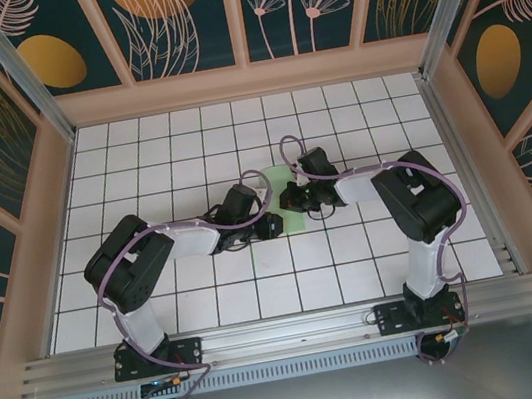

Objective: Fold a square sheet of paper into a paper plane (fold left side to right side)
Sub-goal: Fold the triangle a second time at the center of the table.

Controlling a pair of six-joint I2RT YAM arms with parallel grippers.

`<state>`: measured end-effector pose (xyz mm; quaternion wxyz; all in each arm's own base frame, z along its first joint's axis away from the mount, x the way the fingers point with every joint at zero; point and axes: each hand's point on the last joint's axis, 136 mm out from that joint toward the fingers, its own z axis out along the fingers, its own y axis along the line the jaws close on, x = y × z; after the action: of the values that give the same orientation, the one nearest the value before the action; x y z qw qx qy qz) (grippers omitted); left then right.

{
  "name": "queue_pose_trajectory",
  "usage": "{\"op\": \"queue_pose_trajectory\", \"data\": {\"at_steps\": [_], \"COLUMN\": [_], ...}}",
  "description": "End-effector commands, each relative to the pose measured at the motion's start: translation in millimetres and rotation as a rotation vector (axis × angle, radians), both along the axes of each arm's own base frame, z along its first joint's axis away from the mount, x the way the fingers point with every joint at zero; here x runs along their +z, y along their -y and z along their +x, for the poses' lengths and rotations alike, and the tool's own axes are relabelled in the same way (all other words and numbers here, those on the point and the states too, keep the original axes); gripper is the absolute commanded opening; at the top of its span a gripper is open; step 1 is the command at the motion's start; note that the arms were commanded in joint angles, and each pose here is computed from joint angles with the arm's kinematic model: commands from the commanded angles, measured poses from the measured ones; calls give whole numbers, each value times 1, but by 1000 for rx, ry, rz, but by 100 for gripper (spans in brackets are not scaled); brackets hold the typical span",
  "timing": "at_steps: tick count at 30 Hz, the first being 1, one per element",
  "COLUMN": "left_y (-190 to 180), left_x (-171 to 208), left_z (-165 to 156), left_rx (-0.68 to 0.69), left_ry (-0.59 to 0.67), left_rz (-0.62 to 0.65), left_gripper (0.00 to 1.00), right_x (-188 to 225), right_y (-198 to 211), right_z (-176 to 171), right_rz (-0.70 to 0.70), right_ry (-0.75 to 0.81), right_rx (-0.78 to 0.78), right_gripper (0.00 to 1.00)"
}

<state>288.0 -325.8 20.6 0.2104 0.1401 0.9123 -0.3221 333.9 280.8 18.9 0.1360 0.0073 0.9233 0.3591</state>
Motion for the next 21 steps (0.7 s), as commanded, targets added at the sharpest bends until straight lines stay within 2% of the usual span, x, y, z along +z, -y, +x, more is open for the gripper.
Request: {"op": "queue_pose_trajectory", "data": {"at_steps": [1,6,13,21], "left_y": [-12,-13,-21,-25], "left_x": [-18,-24,-37,-39], "left_z": [-8,-14,-21,-22], "left_rx": [0,-12,-6,-2], "left_ry": [-32,-52,-77,-75], "left_rz": [56,46,80,94], "left_gripper": [31,28,24,23], "right_x": [-16,0,50,36], "right_y": [8,2,4,-17], "right_z": [-9,-2,12,-17], "right_rz": [-75,-36,-3,23], "right_ry": [-42,-1,124,91], "right_rx": [8,21,-3,35], "right_gripper": [0,0,0,0]}}
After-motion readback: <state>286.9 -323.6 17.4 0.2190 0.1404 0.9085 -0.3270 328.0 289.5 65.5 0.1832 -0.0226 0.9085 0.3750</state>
